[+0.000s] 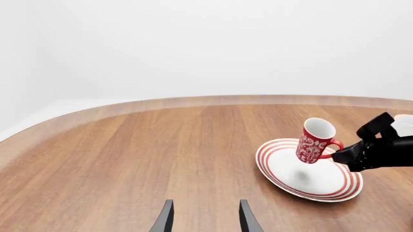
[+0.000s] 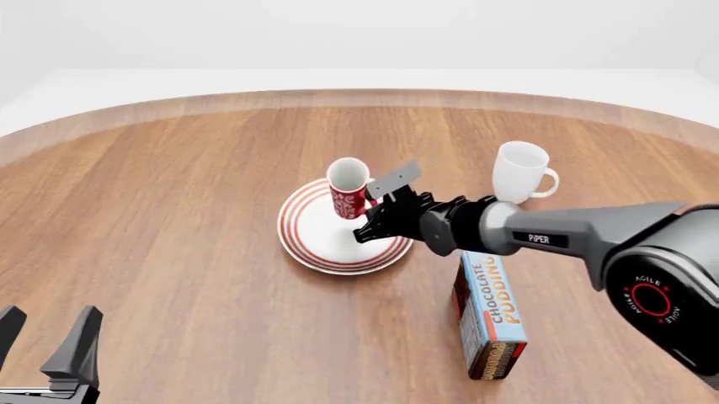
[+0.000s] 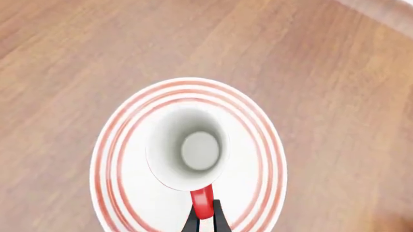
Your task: Pick up the red mug and put it on the plate
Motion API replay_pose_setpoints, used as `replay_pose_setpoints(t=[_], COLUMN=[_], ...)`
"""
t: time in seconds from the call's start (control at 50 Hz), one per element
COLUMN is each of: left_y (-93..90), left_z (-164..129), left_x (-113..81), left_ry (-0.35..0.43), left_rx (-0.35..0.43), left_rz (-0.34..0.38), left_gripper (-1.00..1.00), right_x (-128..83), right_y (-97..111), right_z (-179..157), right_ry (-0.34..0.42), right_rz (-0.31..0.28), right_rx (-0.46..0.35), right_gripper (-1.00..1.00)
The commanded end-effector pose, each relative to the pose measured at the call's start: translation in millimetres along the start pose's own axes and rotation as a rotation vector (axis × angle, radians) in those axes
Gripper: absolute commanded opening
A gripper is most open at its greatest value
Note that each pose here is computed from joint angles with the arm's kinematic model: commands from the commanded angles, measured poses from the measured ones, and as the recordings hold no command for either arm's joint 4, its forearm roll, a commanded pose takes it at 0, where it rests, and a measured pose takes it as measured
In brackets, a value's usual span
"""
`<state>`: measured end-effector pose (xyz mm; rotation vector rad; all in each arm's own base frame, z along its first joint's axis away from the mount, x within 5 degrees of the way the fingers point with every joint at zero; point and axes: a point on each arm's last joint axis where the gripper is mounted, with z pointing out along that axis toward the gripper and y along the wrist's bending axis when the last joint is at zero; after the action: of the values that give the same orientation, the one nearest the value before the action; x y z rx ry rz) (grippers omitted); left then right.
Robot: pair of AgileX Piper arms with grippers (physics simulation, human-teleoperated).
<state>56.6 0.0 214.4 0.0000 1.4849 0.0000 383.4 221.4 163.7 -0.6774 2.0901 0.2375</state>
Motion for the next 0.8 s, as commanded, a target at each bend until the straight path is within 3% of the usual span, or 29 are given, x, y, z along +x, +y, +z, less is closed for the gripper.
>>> replay_pose_setpoints(t=[0.02,0.8], left_y=[0.0,0.0], left_z=[0,0], left_x=[0.0,0.0], left_ry=[0.000,0.000], left_rx=[0.000,0.000], left_rz=[0.000,0.000], left_gripper=[1.00,1.00], right_x=[0,8], right_y=[-1,-7], right_z=[6,16], right_ry=[0.001,0.017], right_rz=[0.015,0.016], right_rx=[0.002,0.013], right_gripper=[-1.00,-1.00])
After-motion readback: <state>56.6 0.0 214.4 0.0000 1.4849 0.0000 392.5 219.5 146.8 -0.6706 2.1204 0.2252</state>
